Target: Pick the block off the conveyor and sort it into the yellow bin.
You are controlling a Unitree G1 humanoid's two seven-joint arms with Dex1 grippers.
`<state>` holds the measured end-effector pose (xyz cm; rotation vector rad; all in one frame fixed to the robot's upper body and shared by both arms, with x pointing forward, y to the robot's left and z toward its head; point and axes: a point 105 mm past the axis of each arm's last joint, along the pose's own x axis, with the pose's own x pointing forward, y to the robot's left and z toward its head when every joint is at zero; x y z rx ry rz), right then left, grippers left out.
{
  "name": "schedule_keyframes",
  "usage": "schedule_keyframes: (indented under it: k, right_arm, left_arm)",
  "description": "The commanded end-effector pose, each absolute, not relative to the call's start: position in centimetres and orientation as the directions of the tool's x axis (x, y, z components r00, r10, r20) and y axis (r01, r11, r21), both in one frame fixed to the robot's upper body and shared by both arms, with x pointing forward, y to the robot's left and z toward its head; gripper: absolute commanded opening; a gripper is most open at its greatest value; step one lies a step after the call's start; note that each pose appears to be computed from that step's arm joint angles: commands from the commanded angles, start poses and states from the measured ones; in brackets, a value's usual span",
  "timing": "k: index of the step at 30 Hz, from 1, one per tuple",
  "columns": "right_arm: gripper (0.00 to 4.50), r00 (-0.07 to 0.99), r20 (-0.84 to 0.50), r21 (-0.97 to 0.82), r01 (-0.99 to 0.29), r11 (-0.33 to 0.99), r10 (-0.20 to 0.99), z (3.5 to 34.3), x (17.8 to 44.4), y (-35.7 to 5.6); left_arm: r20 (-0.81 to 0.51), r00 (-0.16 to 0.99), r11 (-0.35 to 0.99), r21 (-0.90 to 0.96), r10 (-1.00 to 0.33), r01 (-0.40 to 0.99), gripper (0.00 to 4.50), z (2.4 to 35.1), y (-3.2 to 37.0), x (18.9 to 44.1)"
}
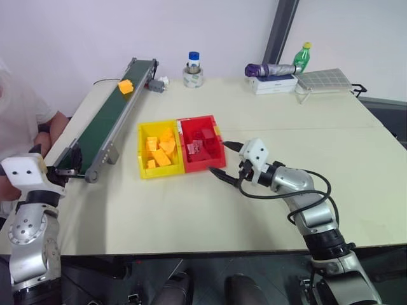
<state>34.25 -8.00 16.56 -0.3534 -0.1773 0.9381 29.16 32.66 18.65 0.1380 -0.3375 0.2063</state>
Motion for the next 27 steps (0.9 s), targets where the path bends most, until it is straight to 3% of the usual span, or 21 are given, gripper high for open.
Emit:
schedule_keyframes:
  k: [1,27]
  right_arm:
    - [4.5,0.567,0.037,-0.4,-0.746,0.532,0.823,17.8,34.1,-7.6]
    - [4.5,0.566,0.034,-0.402,-0.747,0.53,0.824,17.7,34.0,-7.5]
  left_arm:
    - [0.376,0.907,0.962,0.11,0.192,-0.249,4.41,19.5,32.9,29.0]
    - [0.264,0.951,0.977,0.099,0.159,-0.191,4.41,17.6,32.4,30.1]
